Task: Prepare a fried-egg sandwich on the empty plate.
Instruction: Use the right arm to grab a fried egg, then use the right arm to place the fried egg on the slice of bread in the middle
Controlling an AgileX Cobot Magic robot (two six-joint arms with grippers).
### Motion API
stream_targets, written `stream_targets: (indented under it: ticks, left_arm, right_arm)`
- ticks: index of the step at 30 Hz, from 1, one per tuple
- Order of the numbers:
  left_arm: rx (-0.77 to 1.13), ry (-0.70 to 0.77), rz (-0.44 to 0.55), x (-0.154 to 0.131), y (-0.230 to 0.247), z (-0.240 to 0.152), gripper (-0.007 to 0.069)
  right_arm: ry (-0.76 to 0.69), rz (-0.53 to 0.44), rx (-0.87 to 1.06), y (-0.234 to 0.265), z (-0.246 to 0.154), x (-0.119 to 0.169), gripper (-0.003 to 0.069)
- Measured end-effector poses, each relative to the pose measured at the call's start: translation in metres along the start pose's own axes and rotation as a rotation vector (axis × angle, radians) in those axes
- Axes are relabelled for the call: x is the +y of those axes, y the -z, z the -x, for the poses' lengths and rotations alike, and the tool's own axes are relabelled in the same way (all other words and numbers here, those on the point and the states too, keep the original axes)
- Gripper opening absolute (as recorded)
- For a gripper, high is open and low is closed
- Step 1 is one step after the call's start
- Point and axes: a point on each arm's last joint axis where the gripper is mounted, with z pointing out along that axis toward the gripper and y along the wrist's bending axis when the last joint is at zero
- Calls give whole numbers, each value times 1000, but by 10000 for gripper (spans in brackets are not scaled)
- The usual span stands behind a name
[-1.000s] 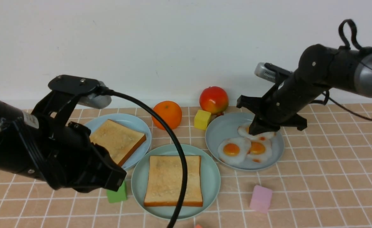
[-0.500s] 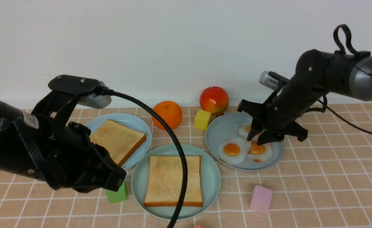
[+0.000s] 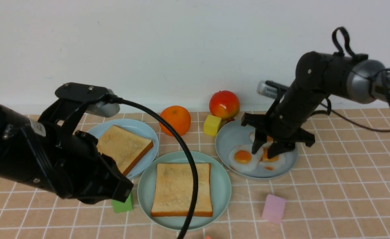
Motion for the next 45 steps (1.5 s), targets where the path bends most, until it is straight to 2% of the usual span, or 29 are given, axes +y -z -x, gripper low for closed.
stream_targets:
  ticks: [10, 18, 21, 26, 37, 45]
  left_arm:
    - [1, 1, 0, 0, 0, 0, 20]
    - [2, 1, -1, 0, 0, 0, 27]
    - [2, 1, -1, 0, 0, 0, 29]
    - [2, 1, -1, 0, 0, 0, 37]
    - [3, 1, -1, 0, 0, 0, 38]
    - [3, 1, -1, 0, 0, 0, 39]
  right_arm:
    - [-184, 19, -43, -10, 6, 0, 252]
    - [-193, 4, -20, -13, 6, -1, 208]
    - [-187, -9, -12, -13, 5, -2, 150]
    - [-177, -29, -1, -12, 4, -4, 9]
    - [-107, -52, 10, 0, 1, -4, 2]
    - [-23, 2, -62, 30, 2, 6, 2]
